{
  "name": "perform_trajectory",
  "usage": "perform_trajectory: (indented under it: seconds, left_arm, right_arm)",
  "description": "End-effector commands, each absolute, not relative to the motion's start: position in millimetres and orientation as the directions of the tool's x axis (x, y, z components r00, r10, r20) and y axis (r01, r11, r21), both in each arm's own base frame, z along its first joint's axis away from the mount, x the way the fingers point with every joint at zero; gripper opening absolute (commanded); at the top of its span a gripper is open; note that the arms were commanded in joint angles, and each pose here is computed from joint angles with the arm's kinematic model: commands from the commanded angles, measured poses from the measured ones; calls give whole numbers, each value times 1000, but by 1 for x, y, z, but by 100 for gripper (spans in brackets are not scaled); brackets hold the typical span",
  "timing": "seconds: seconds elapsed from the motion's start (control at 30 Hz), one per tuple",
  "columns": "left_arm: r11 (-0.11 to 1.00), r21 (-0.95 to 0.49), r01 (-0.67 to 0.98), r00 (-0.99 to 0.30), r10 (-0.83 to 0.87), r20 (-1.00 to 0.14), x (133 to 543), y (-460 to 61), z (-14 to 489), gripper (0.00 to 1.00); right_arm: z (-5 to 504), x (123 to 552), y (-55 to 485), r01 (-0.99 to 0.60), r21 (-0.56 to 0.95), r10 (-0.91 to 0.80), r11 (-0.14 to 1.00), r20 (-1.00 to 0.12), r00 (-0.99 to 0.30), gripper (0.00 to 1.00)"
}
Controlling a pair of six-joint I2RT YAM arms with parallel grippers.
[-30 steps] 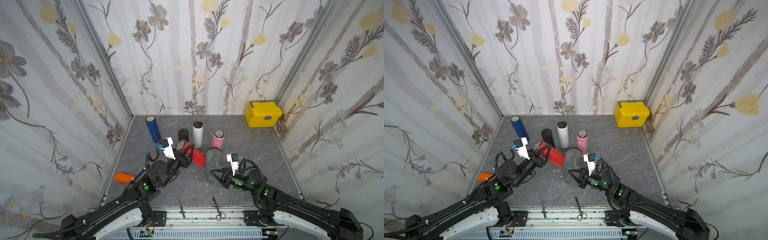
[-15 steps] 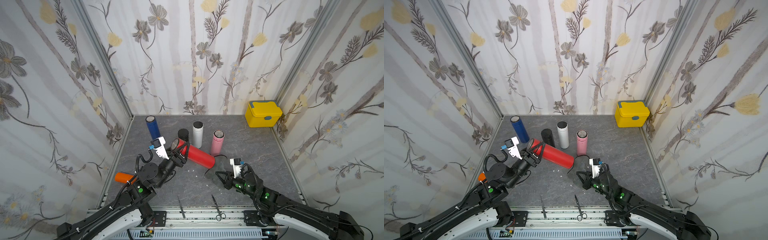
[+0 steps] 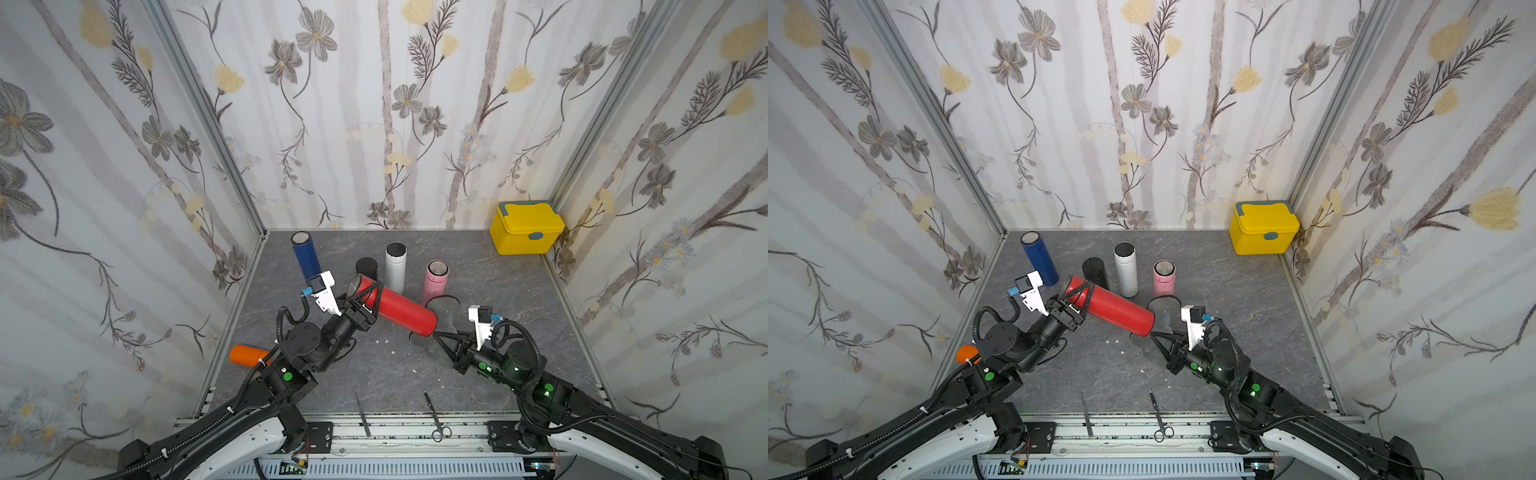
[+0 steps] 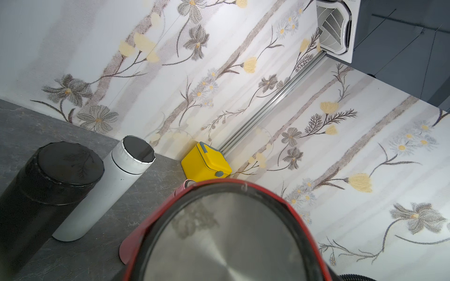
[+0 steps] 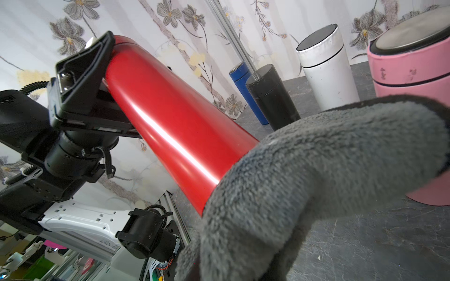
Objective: Wipe the surface of the thermos
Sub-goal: Wipe the dirt from the surface of the thermos.
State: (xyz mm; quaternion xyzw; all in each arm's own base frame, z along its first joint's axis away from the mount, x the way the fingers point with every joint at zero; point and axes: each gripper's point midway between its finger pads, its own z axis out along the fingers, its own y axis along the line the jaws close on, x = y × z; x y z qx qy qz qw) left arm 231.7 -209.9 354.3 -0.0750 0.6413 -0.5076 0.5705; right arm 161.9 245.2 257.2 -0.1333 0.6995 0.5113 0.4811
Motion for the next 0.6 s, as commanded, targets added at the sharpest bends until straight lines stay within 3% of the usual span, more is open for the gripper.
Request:
perform_trajectory:
  seconds: [0.0, 0.2, 0.4, 0.57]
  left_arm:
    - [512, -715, 475, -343, -641, -687, 232, -209, 343, 0]
    - [516, -711, 478, -348, -632, -692, 234, -211, 342, 0]
    - [495, -707, 505, -375, -612, -696, 236, -226, 345, 0]
    - [538, -674, 506, -320, -609, -726, 238, -218, 362, 0]
  right_arm:
    - [297, 155, 235, -733, 556, 381, 393, -823, -420, 0]
    - [327, 143, 228, -781, 534, 432, 324, -818, -381, 0]
    - [335, 134, 269, -832, 515, 358, 206, -831, -426, 0]
    - [287, 153, 293, -770, 540, 226, 338, -841, -491, 0]
